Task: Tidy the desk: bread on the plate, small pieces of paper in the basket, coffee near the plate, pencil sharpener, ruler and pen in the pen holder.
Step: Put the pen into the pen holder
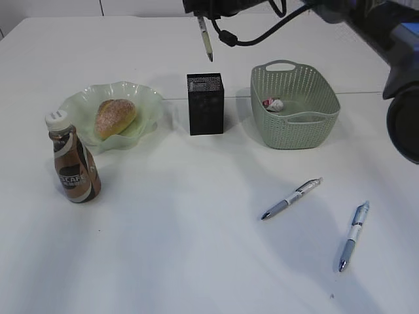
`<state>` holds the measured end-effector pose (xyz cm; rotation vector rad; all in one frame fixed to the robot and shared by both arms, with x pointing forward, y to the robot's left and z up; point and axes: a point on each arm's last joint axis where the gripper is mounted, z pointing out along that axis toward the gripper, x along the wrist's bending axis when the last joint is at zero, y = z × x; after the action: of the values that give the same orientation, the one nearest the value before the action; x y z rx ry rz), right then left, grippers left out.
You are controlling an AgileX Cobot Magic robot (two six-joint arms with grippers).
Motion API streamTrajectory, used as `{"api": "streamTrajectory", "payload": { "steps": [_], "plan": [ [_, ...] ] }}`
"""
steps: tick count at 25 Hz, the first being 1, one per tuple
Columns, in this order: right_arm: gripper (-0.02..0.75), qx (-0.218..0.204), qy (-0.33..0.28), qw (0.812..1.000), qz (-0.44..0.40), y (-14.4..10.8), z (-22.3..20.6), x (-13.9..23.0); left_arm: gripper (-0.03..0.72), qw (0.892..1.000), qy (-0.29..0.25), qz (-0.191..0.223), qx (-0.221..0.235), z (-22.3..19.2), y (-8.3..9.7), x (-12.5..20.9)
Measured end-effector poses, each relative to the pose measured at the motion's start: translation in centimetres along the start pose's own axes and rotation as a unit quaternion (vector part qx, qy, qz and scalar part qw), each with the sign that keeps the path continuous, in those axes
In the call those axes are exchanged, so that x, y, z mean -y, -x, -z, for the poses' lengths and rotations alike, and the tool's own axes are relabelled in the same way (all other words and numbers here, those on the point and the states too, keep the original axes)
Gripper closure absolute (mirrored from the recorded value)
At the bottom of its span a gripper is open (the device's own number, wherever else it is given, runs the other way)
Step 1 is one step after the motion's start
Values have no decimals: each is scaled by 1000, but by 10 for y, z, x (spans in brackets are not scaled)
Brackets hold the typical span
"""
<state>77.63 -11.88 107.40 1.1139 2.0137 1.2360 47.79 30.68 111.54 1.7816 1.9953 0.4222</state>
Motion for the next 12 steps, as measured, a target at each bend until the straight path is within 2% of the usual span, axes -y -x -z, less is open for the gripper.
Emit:
{"api": "streamTrajectory", "payload": {
  "steps": [7,12],
  "plan": [
    [640,11,43,999,-14,5,-19,10,448,1000,0,0,0,0,0,0],
    [641,9,27,999,-24,7,-41,34,448,1000,0,0,0,0,0,0]
  ]
}}
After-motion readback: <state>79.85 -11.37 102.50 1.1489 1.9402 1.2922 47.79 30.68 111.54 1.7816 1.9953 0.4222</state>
